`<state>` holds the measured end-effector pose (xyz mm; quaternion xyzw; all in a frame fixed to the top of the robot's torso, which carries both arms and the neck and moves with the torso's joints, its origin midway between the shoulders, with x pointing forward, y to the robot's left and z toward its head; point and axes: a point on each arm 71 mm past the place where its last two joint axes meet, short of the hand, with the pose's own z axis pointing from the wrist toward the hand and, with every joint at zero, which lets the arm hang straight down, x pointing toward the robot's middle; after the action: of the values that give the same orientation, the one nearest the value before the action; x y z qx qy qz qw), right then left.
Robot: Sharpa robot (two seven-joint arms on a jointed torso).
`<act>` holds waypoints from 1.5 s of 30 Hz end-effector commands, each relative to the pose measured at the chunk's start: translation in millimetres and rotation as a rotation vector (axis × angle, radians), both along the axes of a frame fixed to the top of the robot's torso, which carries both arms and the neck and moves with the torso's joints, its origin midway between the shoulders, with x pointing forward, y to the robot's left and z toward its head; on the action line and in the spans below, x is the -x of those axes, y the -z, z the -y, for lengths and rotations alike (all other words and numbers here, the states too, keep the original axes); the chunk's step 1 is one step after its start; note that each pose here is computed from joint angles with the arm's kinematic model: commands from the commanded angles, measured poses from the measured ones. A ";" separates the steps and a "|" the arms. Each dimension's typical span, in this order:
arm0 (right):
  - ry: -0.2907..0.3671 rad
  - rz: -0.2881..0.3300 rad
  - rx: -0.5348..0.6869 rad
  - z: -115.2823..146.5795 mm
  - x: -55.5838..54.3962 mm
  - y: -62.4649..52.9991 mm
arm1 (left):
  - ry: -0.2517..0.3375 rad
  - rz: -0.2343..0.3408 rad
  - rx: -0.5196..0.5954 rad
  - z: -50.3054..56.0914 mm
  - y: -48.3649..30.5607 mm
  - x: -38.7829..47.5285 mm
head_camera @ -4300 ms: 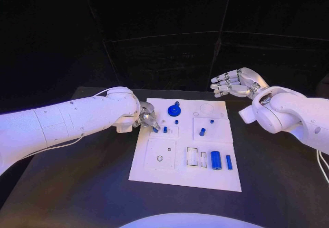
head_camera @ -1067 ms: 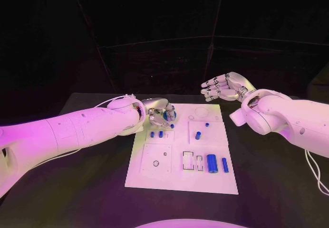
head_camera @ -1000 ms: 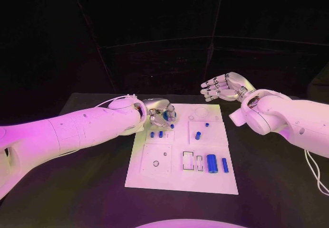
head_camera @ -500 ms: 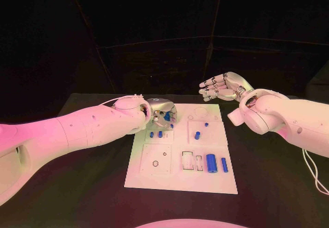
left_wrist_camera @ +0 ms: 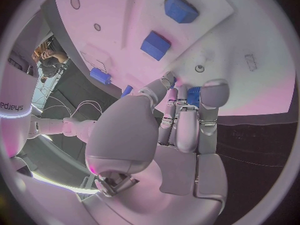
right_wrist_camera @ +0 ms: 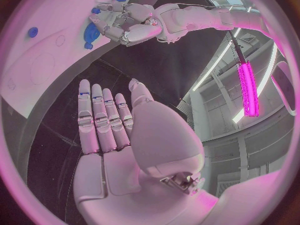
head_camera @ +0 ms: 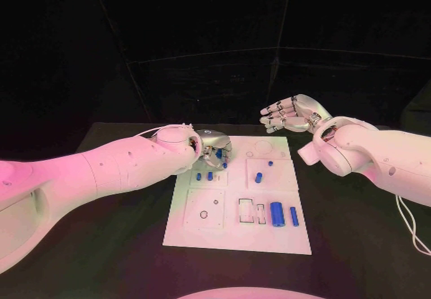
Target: Assemble the parts on the task board
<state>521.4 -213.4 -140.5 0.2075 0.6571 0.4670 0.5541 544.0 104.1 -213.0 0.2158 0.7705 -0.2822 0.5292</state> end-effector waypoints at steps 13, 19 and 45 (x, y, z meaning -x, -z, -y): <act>-0.020 0.009 -0.001 -3.4 0.2 -1.9 | -0.013 -0.051 -0.077 1.2 6.0 -0.8; -0.023 0.007 -0.001 -4.2 0.1 -1.7 | 0.001 -0.060 -0.079 5.3 6.6 1.1; -0.024 -0.003 0.003 -3.9 -0.7 -0.7 | -0.006 -0.058 -0.080 4.3 6.7 0.7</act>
<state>522.1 -210.7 -141.3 0.2041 0.6611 0.4690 0.5490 545.7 97.7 -211.0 0.2202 0.7848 -0.2667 0.5142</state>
